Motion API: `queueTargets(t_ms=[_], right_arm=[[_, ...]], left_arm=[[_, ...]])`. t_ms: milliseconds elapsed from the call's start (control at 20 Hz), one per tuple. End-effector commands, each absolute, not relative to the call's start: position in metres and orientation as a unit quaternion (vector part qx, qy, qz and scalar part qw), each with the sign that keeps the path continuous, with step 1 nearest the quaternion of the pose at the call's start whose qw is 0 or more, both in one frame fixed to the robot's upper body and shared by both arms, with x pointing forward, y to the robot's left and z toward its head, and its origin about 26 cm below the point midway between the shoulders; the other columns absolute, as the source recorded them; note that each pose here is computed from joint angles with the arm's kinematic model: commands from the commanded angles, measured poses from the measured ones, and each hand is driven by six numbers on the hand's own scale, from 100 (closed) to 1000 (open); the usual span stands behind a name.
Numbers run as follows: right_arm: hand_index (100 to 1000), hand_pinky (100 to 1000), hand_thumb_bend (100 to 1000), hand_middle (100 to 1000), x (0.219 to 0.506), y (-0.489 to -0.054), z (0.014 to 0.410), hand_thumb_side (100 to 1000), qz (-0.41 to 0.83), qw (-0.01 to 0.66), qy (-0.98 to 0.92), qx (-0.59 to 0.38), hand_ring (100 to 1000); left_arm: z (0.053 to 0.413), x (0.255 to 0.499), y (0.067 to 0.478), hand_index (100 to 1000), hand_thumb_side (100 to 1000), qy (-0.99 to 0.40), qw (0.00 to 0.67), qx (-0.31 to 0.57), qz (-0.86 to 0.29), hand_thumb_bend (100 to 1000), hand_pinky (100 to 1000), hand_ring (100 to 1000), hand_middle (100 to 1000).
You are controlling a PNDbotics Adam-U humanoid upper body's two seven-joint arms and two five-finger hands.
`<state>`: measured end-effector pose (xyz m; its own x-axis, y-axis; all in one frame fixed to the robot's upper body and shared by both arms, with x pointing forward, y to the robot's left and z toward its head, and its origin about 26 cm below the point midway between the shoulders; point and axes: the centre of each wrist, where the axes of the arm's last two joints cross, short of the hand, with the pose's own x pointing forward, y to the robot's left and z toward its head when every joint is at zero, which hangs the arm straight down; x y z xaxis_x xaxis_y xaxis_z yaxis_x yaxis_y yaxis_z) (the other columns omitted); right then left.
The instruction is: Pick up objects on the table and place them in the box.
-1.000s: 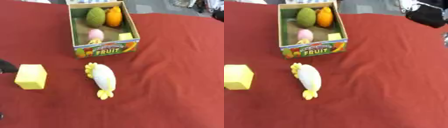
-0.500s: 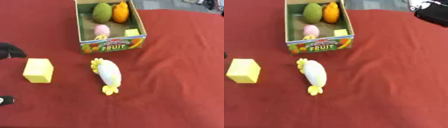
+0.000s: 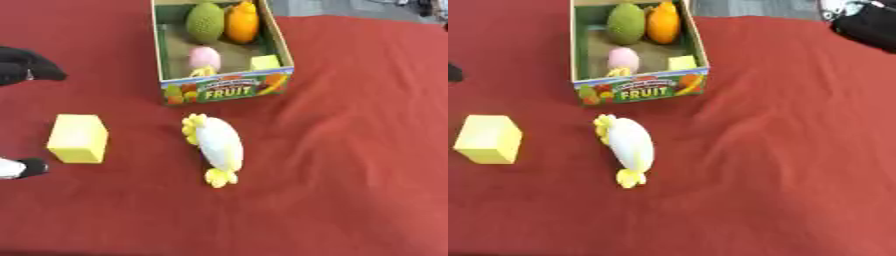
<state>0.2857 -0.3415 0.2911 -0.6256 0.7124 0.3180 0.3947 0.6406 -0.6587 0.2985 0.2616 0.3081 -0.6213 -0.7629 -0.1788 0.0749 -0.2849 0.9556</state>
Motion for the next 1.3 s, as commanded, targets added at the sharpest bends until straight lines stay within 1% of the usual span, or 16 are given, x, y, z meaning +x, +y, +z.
queueTargets(t_ms=[50, 200, 500, 800, 1150, 1300], right_arm=[[841, 897, 100, 607, 0.282, -0.34, 0.299, 395, 0.28, 0.277, -0.861, -0.323, 868], [841, 898, 100, 606, 0.282, -0.34, 0.298, 406, 0.28, 0.277, -0.862, -0.32, 870], [842, 900, 100, 605, 0.283, -0.34, 0.298, 421, 0.274, 0.28, -0.864, -0.317, 871], [840, 901, 100, 604, 0.283, -0.339, 0.298, 435, 0.275, 0.281, -0.866, -0.31, 873], [838, 902, 100, 603, 0.283, -0.339, 0.297, 453, 0.274, 0.284, -0.866, -0.306, 874], [838, 902, 100, 603, 0.283, -0.339, 0.296, 462, 0.273, 0.285, -0.867, -0.305, 875]], left_arm=[[0.315, 0.295, 0.257, 980, 536, -0.517, 0.294, 0.339, -0.729, 565, 1000, 1000, 916], [0.313, 0.301, 0.256, 981, 536, -0.51, 0.314, 0.334, -0.728, 561, 1000, 1000, 919], [0.302, 0.319, 0.261, 979, 545, -0.491, 0.346, 0.314, -0.735, 558, 1000, 1000, 919], [0.294, 0.339, 0.268, 980, 525, -0.479, 0.371, 0.325, -0.726, 563, 1000, 1000, 918], [0.278, 0.361, 0.278, 976, 536, -0.463, 0.397, 0.32, -0.725, 546, 1000, 1000, 917], [0.272, 0.366, 0.28, 968, 530, -0.457, 0.405, 0.313, -0.728, 548, 997, 1000, 891]])
